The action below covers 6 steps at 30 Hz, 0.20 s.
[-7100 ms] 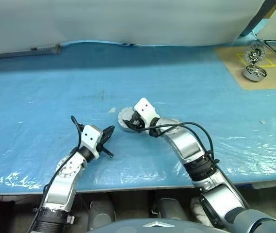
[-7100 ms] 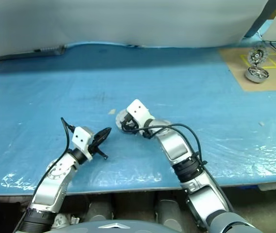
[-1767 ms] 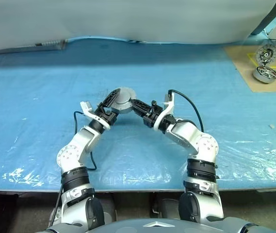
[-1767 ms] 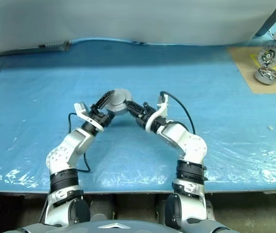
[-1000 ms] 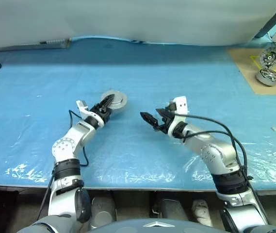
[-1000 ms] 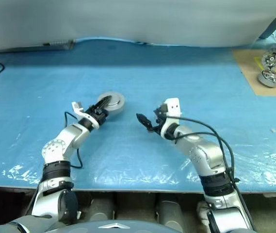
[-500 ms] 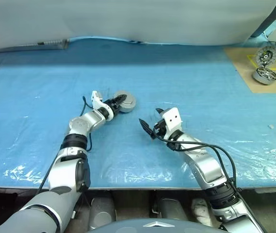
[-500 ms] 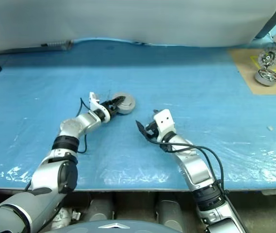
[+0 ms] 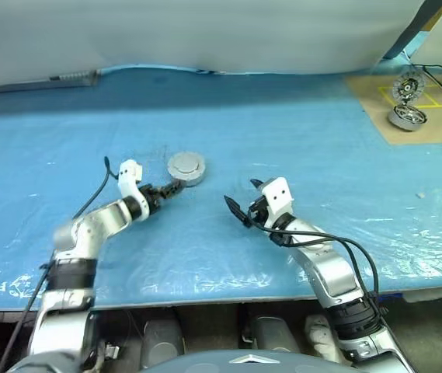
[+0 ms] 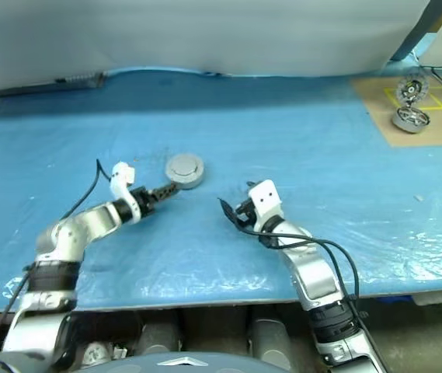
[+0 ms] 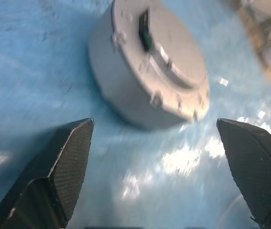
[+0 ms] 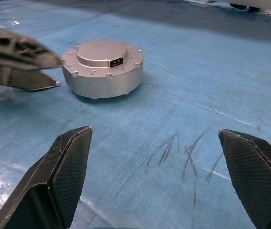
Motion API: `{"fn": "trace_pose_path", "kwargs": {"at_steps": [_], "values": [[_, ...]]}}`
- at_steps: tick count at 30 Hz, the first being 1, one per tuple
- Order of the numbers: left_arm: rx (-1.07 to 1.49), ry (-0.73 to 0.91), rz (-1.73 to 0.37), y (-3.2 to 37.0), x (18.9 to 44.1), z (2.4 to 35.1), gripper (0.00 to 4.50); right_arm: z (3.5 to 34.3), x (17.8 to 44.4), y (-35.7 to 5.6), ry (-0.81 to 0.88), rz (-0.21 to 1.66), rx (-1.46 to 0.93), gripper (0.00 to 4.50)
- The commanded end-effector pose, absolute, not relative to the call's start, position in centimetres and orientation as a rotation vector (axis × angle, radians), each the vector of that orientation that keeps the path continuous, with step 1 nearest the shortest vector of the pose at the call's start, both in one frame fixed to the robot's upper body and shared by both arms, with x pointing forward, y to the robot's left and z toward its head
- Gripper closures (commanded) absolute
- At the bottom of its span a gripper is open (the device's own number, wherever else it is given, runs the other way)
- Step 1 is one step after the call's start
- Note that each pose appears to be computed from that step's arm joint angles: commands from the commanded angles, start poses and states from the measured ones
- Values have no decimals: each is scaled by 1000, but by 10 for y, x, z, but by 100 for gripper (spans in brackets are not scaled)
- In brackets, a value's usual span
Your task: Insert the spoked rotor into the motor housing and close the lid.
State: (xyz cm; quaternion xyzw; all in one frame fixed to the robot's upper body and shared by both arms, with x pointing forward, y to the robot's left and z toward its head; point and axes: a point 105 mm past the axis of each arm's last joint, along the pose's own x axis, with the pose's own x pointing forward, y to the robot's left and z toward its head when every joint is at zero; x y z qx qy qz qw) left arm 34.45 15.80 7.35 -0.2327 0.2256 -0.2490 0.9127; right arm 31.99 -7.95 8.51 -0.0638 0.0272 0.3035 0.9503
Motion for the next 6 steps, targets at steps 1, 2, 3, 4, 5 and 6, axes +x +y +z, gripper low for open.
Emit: {"fn": "trace_pose_path", "kwargs": {"at_steps": [1,2,3,4,5,6], "values": [[-211,421,-515,164,326,62,4,95,317,-81,16,627,-82,0],[-129,369,-526,163,324,65,4,95,317,-82,17,627,-73,0],[-72,319,-532,162,322,68,4,95,316,-83,16,627,-66,0],[-40,272,-536,160,320,71,4,95,315,-84,16,625,-61,0],[-14,238,-541,158,318,72,4,95,315,-85,16,623,-57,0],[18,209,-543,156,317,71,4,95,313,-86,17,625,-52,0]]}}
